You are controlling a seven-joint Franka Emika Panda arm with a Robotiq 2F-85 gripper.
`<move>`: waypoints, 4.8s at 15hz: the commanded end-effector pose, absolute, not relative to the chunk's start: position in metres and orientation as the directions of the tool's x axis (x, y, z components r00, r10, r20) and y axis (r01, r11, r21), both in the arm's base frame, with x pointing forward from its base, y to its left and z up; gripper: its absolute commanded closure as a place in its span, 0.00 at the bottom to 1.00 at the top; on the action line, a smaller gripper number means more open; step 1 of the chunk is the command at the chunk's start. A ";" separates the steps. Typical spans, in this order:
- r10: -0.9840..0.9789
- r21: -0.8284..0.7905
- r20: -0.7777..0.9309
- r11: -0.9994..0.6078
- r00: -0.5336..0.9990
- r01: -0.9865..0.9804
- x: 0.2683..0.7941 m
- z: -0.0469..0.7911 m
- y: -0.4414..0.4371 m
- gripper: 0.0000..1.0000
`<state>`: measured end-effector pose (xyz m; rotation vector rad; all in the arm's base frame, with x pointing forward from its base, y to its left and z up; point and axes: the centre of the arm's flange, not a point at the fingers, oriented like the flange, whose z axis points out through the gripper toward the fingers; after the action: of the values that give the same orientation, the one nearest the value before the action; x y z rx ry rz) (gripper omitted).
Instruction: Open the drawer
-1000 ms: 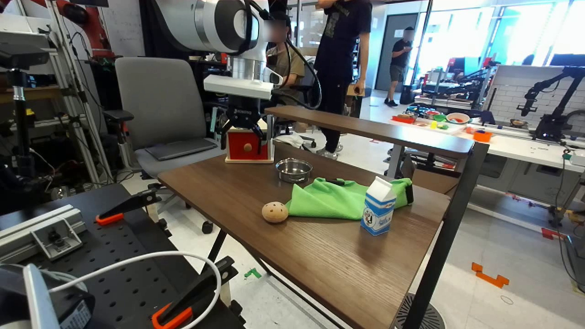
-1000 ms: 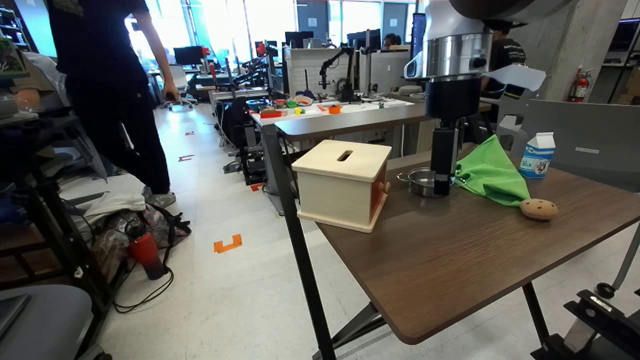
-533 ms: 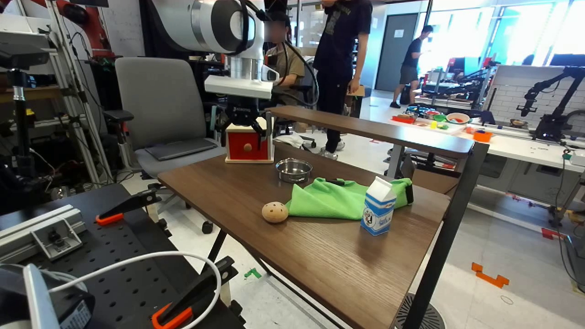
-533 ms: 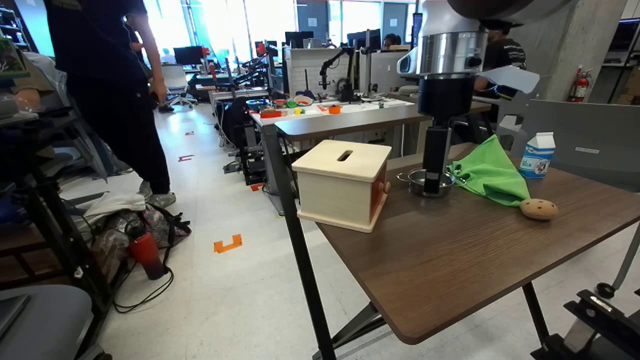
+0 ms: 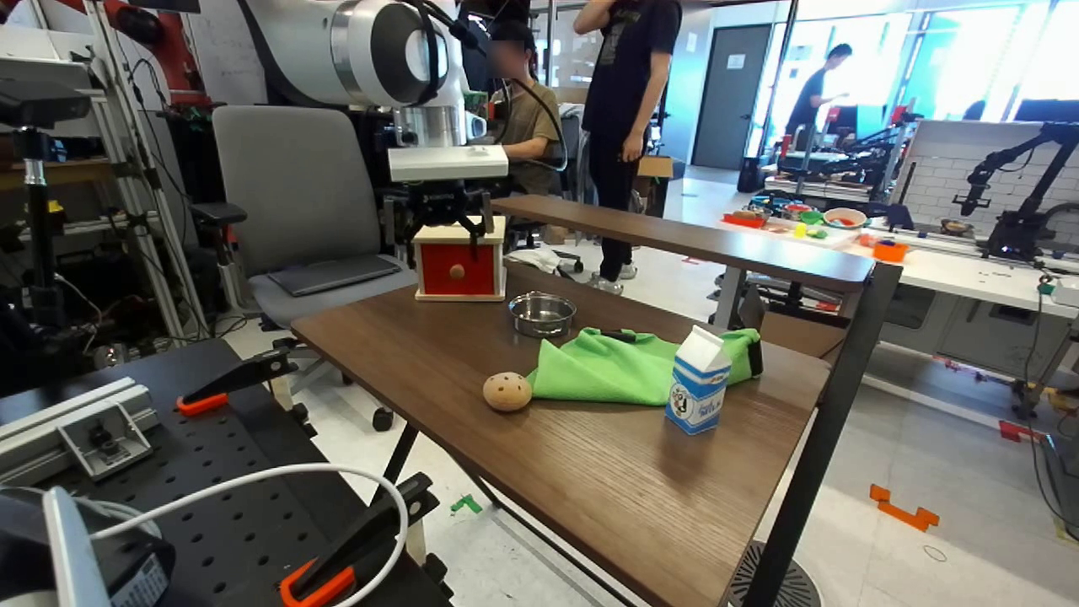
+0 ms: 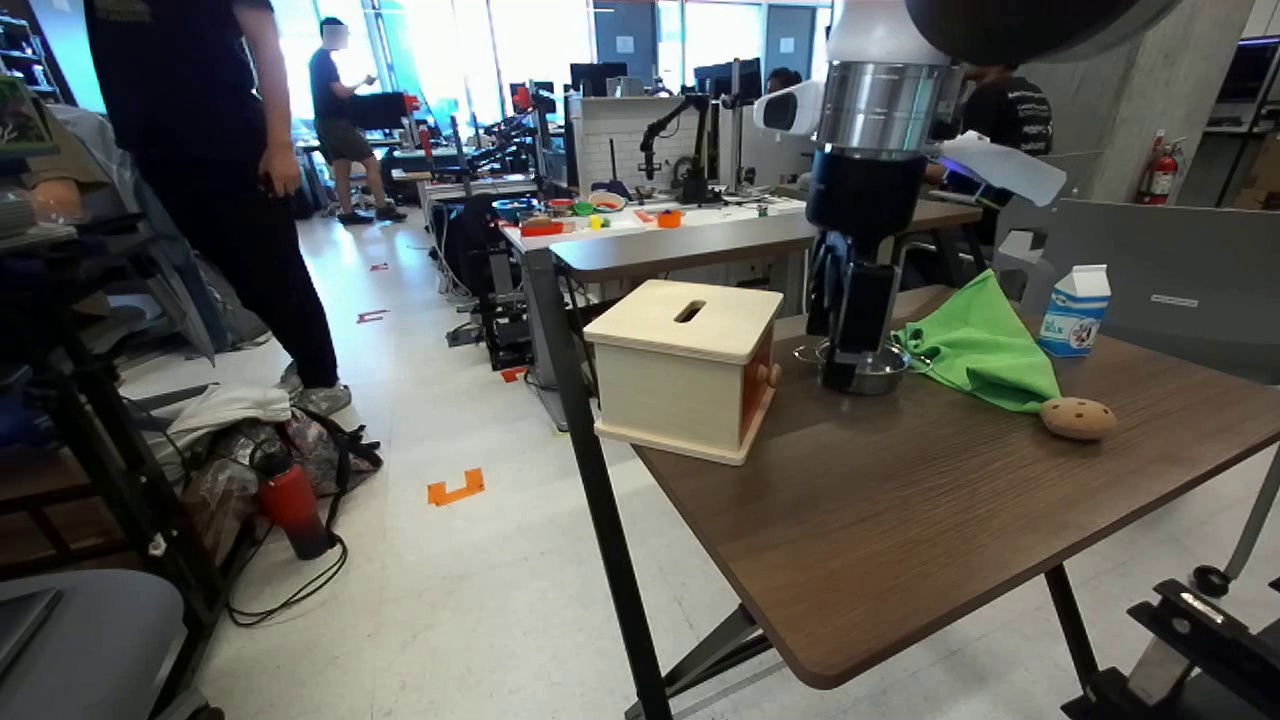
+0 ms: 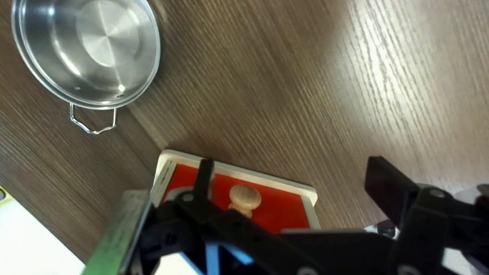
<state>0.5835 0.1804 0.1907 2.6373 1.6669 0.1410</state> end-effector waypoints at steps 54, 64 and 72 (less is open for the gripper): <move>0.601 0.058 0.395 -0.772 0.695 0.633 0.567 0.141 0.180 0.28; 0.667 0.099 0.401 -0.713 0.628 0.694 0.577 0.142 0.171 0.93; 0.704 0.123 0.402 -0.675 0.585 0.728 0.581 0.147 0.172 0.36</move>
<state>0.5711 0.1715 0.1448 2.8620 1.2398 0.6705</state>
